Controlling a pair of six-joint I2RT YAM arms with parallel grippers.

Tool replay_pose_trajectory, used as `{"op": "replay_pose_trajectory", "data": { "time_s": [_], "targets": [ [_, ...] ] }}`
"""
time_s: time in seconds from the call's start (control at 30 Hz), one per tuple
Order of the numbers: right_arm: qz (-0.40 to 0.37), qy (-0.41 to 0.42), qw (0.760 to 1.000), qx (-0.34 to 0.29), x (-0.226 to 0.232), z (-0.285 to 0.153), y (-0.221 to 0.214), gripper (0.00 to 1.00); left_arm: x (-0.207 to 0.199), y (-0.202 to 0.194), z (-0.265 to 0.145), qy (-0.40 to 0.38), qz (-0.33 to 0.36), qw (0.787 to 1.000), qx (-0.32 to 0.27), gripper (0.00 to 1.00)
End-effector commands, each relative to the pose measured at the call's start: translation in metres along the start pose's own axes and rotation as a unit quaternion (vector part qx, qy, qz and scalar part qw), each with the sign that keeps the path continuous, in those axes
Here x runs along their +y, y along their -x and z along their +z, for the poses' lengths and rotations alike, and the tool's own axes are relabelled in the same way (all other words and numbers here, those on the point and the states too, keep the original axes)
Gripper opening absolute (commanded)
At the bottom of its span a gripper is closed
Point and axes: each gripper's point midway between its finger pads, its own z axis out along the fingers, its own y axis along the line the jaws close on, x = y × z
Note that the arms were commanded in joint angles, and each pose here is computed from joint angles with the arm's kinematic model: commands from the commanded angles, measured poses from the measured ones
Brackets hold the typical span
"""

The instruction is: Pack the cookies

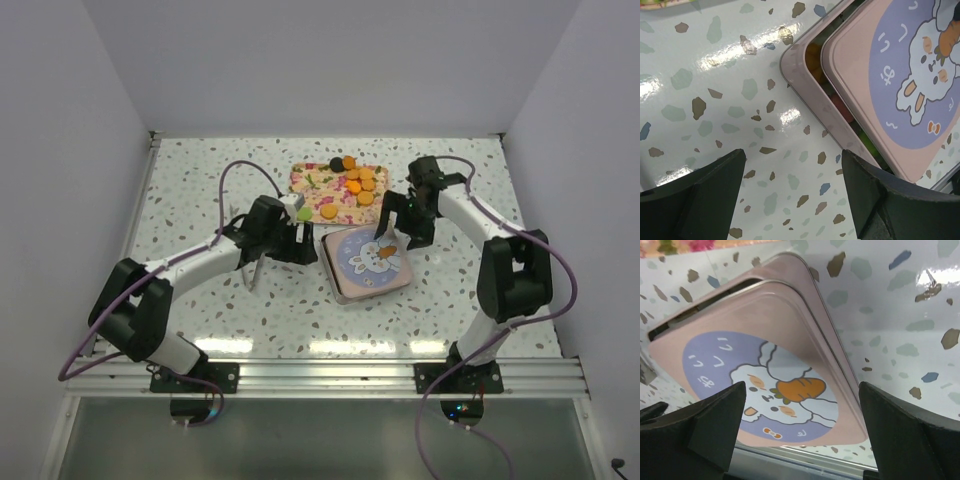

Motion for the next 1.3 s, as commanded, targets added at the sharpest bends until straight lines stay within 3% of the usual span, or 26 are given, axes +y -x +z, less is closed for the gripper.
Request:
{"op": "replay_pose_trajectory", "data": {
  "time_s": [0.0,0.3,0.93,1.2,1.27],
  "targets": [
    [0.01,0.011,1.0,-0.004,0.0,-0.005,-0.01,0.99,-0.01,0.009,-0.01,-0.017,0.011,1.0,-0.023,0.83],
    [0.029,0.026,0.999,0.014,-0.004,0.01,-0.031,0.99,-0.017,0.009,-0.014,-0.033,0.008,0.999,-0.03,0.83],
    [0.014,0.036,0.999,0.023,0.018,0.021,-0.033,0.99,-0.017,0.0,-0.019,-0.039,0.008,0.999,-0.032,0.83],
    [0.019,0.035,0.999,0.024,0.019,0.023,-0.032,0.99,-0.03,0.017,-0.015,-0.064,0.027,0.997,-0.045,0.84],
    [0.019,0.036,0.999,0.023,0.02,0.024,-0.031,0.99,-0.032,0.027,-0.01,-0.06,0.037,0.996,-0.047,0.79]
  ]
}}
